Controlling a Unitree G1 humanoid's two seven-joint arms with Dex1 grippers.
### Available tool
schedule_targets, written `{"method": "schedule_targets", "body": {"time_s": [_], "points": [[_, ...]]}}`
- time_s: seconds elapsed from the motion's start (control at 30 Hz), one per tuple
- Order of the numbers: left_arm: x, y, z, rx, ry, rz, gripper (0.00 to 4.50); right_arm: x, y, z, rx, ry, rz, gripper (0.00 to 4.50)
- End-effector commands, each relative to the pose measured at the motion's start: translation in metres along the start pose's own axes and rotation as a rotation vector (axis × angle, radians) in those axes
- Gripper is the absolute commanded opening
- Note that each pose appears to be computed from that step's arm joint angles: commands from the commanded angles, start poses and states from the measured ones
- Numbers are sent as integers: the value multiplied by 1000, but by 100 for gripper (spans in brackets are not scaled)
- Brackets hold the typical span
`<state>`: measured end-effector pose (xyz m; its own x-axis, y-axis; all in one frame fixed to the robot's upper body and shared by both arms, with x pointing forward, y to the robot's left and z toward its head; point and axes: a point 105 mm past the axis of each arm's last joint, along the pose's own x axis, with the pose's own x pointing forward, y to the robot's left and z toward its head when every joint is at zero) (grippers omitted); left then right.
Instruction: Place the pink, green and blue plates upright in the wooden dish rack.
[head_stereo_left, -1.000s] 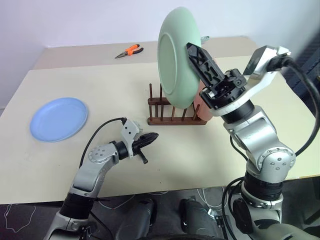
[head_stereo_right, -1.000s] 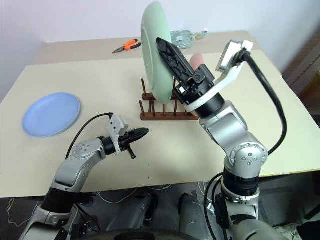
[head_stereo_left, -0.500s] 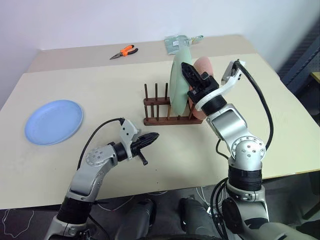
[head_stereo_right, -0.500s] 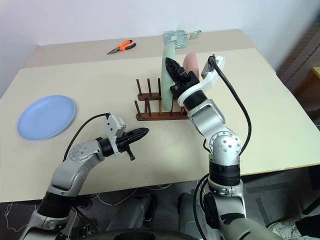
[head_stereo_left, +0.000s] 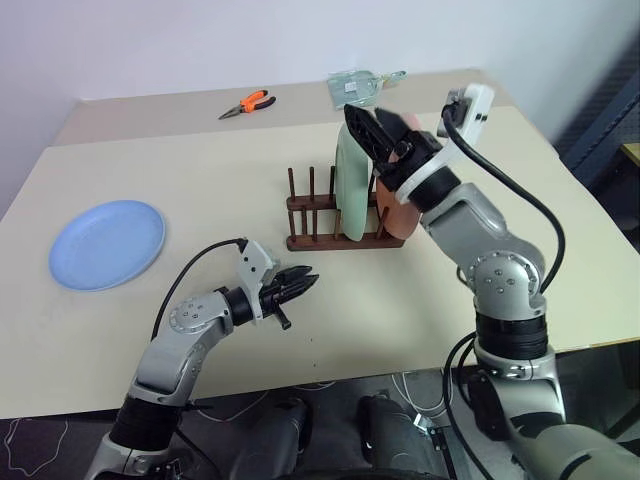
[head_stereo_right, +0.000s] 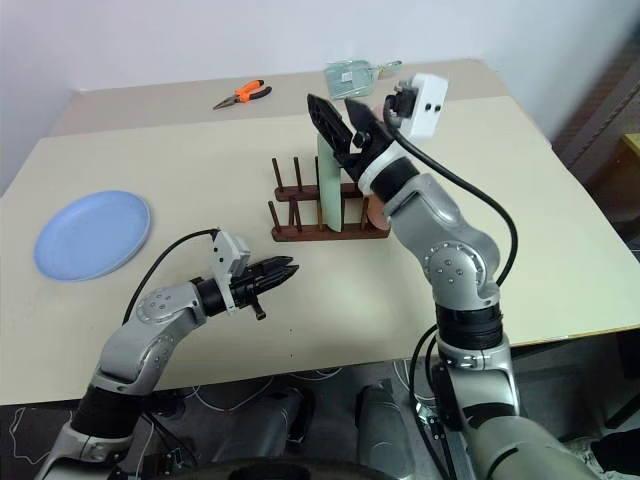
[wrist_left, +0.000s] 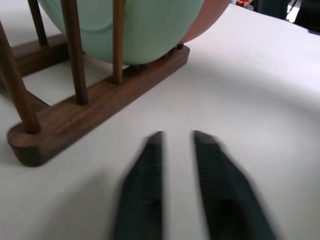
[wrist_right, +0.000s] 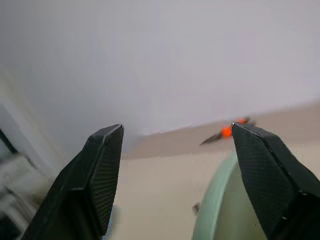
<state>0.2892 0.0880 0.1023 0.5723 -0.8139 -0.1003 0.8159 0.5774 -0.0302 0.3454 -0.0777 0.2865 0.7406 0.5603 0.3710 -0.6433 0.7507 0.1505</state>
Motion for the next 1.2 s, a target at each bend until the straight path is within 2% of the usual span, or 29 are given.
{"method": "schedule_targets", "body": {"time_s": [0.03,0.07,0.13,0.2,0.3,0.37,0.47,0.57,0.77,0.83,0.9,1.07,1.1,1.2], "points": [[-14,15,21,24,-75,83,293,-1,6,29,-263,-58,82,358],[-21,29,29,24,-112,167,344,-3,9,32,-328,-47,133,383],[-50,76,43,15,-193,472,445,-15,33,24,-488,35,350,445],[-85,115,47,19,-224,765,445,-30,53,4,-611,147,536,445],[-140,153,49,-20,-254,1152,445,-38,63,-18,-737,205,651,445],[-177,168,48,-89,-291,1376,445,-39,66,-29,-775,223,691,445],[-227,177,31,-158,-216,1670,445,-39,68,-44,-802,237,719,445],[-251,175,15,-319,-232,1796,445,-39,72,-53,-807,238,746,445],[-238,168,-10,-703,-337,1682,445,-41,77,-62,-777,240,765,445],[-237,164,-19,-834,-389,1672,391,-41,75,-64,-787,245,754,450],[-235,163,-23,-868,-386,1662,310,-41,73,-65,-797,246,743,450],[-224,163,-20,-902,-391,1594,41,-39,67,-67,-804,270,709,450],[-222,164,-15,-875,-387,1578,3,-39,64,-68,-805,283,701,450],[-208,168,19,-735,-459,1483,3,-37,61,-68,-801,305,690,450]]}}
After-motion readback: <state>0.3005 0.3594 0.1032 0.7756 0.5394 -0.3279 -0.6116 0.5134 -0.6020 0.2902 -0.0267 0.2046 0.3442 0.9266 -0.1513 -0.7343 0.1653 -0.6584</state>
